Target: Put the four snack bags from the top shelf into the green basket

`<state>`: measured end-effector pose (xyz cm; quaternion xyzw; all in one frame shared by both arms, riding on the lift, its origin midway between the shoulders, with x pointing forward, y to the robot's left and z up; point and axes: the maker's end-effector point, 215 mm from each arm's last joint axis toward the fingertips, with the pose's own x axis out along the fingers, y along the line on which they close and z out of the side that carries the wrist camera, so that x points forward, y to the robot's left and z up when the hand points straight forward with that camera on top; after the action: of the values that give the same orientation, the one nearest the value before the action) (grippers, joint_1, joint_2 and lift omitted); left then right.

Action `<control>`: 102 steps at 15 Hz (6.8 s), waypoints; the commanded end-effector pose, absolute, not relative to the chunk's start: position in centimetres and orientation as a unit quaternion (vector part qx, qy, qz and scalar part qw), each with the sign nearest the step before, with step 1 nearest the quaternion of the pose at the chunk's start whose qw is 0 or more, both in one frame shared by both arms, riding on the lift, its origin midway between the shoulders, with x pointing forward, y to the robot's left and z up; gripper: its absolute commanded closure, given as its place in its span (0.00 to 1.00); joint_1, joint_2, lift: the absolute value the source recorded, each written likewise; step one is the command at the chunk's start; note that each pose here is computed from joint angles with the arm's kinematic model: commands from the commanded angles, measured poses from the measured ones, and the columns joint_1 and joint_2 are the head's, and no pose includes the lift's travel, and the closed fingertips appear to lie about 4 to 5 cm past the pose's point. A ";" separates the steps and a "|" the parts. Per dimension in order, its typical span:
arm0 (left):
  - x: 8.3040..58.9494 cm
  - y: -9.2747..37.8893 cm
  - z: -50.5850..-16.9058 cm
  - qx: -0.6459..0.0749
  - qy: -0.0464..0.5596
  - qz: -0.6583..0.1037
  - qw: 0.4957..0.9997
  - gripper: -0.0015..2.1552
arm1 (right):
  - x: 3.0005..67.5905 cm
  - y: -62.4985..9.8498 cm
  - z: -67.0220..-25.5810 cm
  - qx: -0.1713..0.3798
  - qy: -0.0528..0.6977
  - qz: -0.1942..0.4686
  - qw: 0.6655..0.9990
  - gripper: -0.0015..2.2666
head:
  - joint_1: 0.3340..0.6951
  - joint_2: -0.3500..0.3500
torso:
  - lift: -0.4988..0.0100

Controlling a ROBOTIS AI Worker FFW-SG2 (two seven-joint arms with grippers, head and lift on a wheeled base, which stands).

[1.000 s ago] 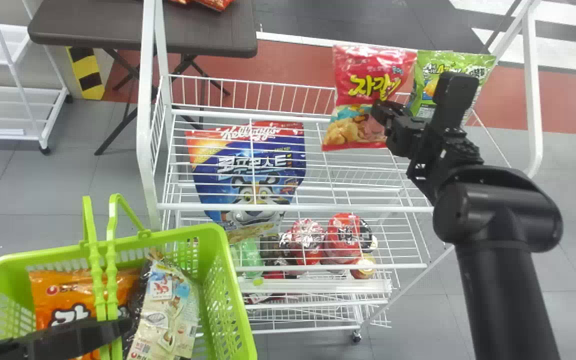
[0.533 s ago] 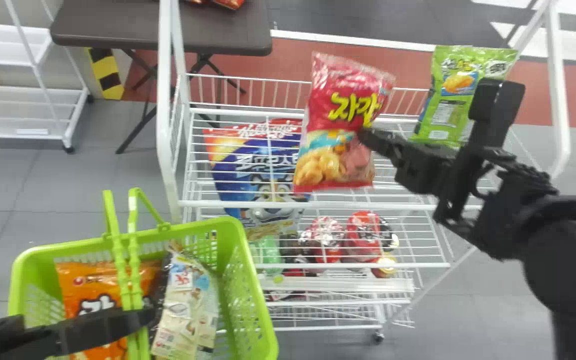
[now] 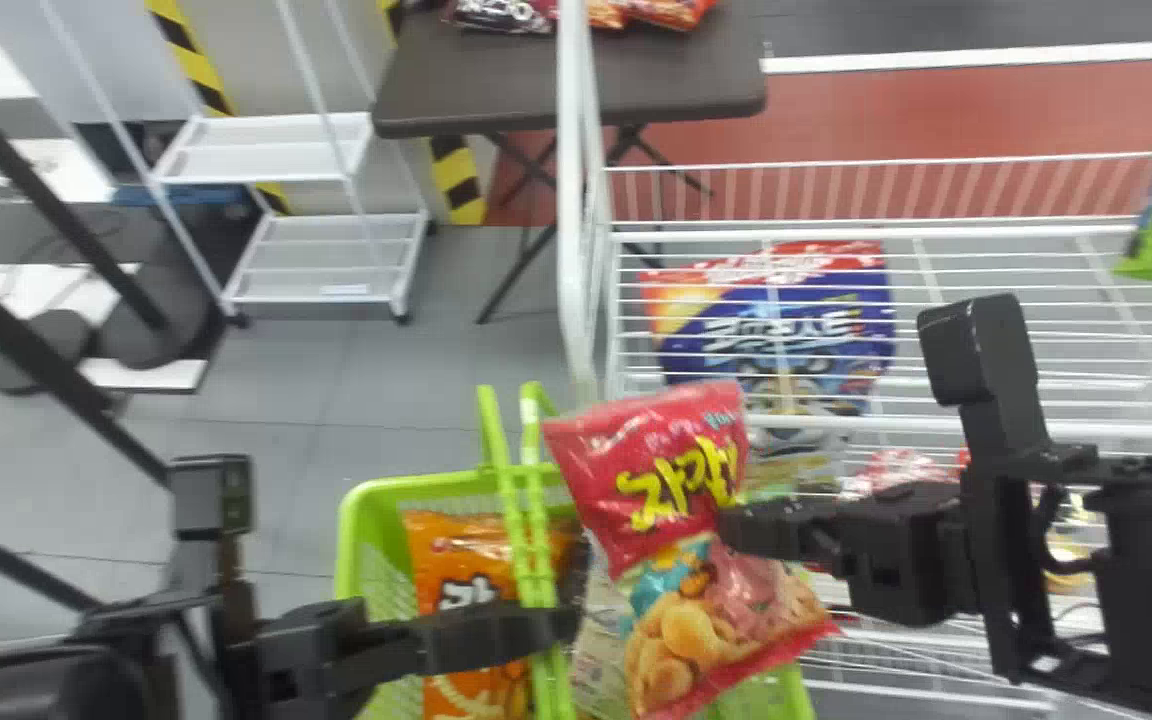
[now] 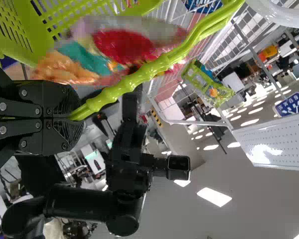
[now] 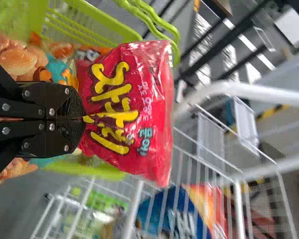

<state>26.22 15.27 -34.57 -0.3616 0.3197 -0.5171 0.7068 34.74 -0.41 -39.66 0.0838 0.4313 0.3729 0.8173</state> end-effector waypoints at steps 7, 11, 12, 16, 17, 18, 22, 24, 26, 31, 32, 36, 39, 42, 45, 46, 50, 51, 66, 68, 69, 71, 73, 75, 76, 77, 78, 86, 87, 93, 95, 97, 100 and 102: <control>26.0 14.8 -34.3 -0.364 0.317 -0.526 0.700 1.00 | 33.7 14.6 -40.6 0.114 0.422 0.470 0.766 0.98 | 1.00 1.00 | 0.97; 26.3 15.0 -34.2 -0.363 0.315 -0.524 0.703 1.00 | 32.5 13.9 -42.6 0.130 0.464 0.487 0.729 0.00 | 1.00 1.00 | 0.97; 26.4 15.0 -34.1 -0.362 0.314 -0.526 0.703 1.00 | 32.5 12.5 -43.6 0.122 0.476 0.477 0.728 0.00 | 1.00 1.00 | 0.97; 26.5 15.0 -34.2 -0.363 0.315 -0.525 0.703 1.00 | 33.2 0.7 -44.2 0.086 0.521 0.408 0.745 0.03 | 1.00 1.00 | 0.97; 26.5 15.0 -34.2 -0.364 0.315 -0.525 0.702 1.00 | 35.1 -2.0 -42.6 0.109 0.498 0.386 0.769 0.03 | 1.00 1.00 | 0.97; 26.5 14.9 -34.2 -0.364 0.315 -0.526 0.701 1.00 | 36.5 -4.3 -40.9 0.136 0.478 0.372 0.784 0.03 | 1.00 0.98 | 0.97; 26.6 14.7 -34.1 -0.363 0.314 -0.528 0.700 1.00 | 41.3 -15.0 -36.2 0.216 0.405 0.293 0.839 0.03 | 1.00 0.72 | 0.97; 26.6 14.8 -34.2 -0.363 0.315 -0.527 0.701 1.00 | 47.8 -22.5 -35.1 0.183 0.330 0.187 0.907 0.03 | 1.00 0.54 | 0.97; 26.4 14.8 -34.3 -0.364 0.316 -0.526 0.700 1.00 | 53.3 -29.3 -34.7 0.129 0.269 0.088 0.950 0.02 | 1.00 0.41 | 0.97; 26.1 15.4 -34.6 -0.368 0.318 -0.519 0.703 1.00 | 62.1 -39.3 -34.2 0.049 0.177 -0.026 0.983 0.02 | 1.00 0.14 | 0.97; 26.1 15.6 -34.6 -0.369 0.317 -0.518 0.703 1.00 | 63.4 -41.5 -34.7 0.030 0.175 -0.050 0.983 0.02 | 1.00 0.12 | 0.97; 26.2 15.9 -35.0 -0.371 0.316 -0.516 0.705 1.00 | 66.8 -45.7 -36.6 -0.010 0.176 -0.096 0.980 0.02 | 1.00 0.04 | 0.97; 26.3 16.2 -35.4 -0.374 0.315 -0.512 0.706 1.00 | 68.5 -45.9 -38.2 -0.051 0.200 -0.105 0.973 0.05 | 1.00 0.01 | 0.97; 26.4 16.5 -35.7 -0.374 0.311 -0.511 0.708 1.00 | 68.8 -45.0 -38.7 -0.063 0.209 -0.099 0.971 0.77 | 1.00 0.02 | 0.97; 26.5 17.0 -35.6 -0.376 0.309 -0.508 0.711 1.00 | 67.6 -44.7 -38.6 -0.053 0.199 -0.107 0.973 0.99 | 1.00 0.03 | 0.97; 26.5 17.0 -35.7 -0.378 0.309 -0.508 0.710 1.00 | 67.0 -44.8 -38.6 -0.046 0.198 -0.108 0.973 0.99 | 1.00 0.04 | 0.97; 26.7 17.2 -35.6 -0.379 0.308 -0.505 0.711 1.00 | 64.0 -43.3 -36.2 -0.006 0.177 -0.091 0.980 0.99 | 1.00 0.04 | 0.97; 26.8 17.3 -35.6 -0.379 0.307 -0.505 0.712 1.00 | 62.9 -42.3 -35.0 0.006 0.173 -0.081 0.982 0.99 | 1.00 0.04 | 0.97; 27.2 16.5 -34.8 -0.381 0.296 -0.518 0.706 1.00 | 37.6 -1.2 -33.0 0.137 0.380 0.377 0.834 0.99 | 1.00 0.76 | 0.97; 27.2 16.3 -34.7 -0.381 0.296 -0.520 0.705 1.00 | 36.9 1.3 -32.5 0.142 0.380 0.399 0.823 0.99 | 1.00 0.85 | 0.97; 27.1 16.3 -34.7 -0.383 0.296 -0.520 0.704 1.00 | 36.5 2.1 -33.3 0.143 0.391 0.405 0.814 0.99 | 1.00 0.88 | 0.97; 27.2 16.2 -34.5 -0.385 0.293 -0.523 0.702 1.00 | 35.3 4.0 -35.3 0.152 0.421 0.419 0.790 0.99 | 1.00 0.94 | 0.97; 27.2 15.9 -33.9 -0.386 0.287 -0.530 0.698 1.00 | 34.2 5.6 -37.8 0.150 0.454 0.428 0.767 0.99 | 1.00 1.00 | 0.97; 27.1 15.6 -33.7 -0.389 0.288 -0.533 0.694 1.00 | 33.5 6.5 -40.6 0.141 0.490 0.427 0.747 0.99 | 1.00 1.00 | 0.97; 27.1 15.6 -33.6 -0.388 0.287 -0.534 0.694 1.00 | 33.2 6.9 -41.7 0.134 0.504 0.426 0.739 0.99 | 1.00 1.00 | 0.97; 27.0 15.6 -33.4 -0.389 0.286 -0.535 0.693 1.00 | 33.2 7.1 -42.4 0.128 0.512 0.424 0.736 0.99 | 1.00 1.00 | 0.97; 26.9 15.6 -33.4 -0.389 0.287 -0.536 0.692 1.00 | 33.4 7.2 -43.0 0.119 0.519 0.423 0.733 0.99 | 1.00 1.00 | 0.97; 26.8 16.0 -33.2 -0.388 0.286 -0.533 0.695 1.00 | 35.3 5.0 -41.3 0.143 0.499 0.427 0.740 0.00 | 1.00 1.00 | 0.97; 26.9 16.2 -33.2 -0.389 0.286 -0.532 0.696 1.00 | 35.9 4.4 -39.9 0.161 0.482 0.431 0.745 0.00 | 1.00 1.00 | 0.97; 26.7 16.5 -33.4 -0.392 0.286 -0.527 0.698 1.00 | 47.7 -8.9 -36.1 0.119 0.284 0.255 0.916 0.01 | 1.00 0.86 | 0.97; 26.6 16.5 -33.6 -0.394 0.287 -0.526 0.697 1.00 | 51.1 -13.6 -34.9 0.062 0.177 0.185 0.965 0.01 | 1.00 0.74 | 0.97; 26.6 16.4 -33.7 -0.394 0.287 -0.527 0.696 1.00 | 52.4 -16.9 -34.2 0.003 0.084 0.133 0.988 0.01 | 1.00 0.62 | 0.97; 26.3 16.4 -33.9 -0.396 0.291 -0.524 0.696 1.00 | 51.7 -19.7 -35.9 -0.028 0.028 0.097 0.995 0.01 | 1.00 0.48 | 0.97; 26.1 16.6 -34.0 -0.396 0.292 -0.522 0.697 1.00 | 50.0 -21.4 -38.5 -0.020 0.043 0.082 0.996 0.01 | 1.00 0.44 | 0.97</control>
<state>26.36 16.53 -34.12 -0.3945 0.2934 -0.5195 0.6989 51.17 -20.41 -36.87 -0.0234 0.0364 0.0895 0.9950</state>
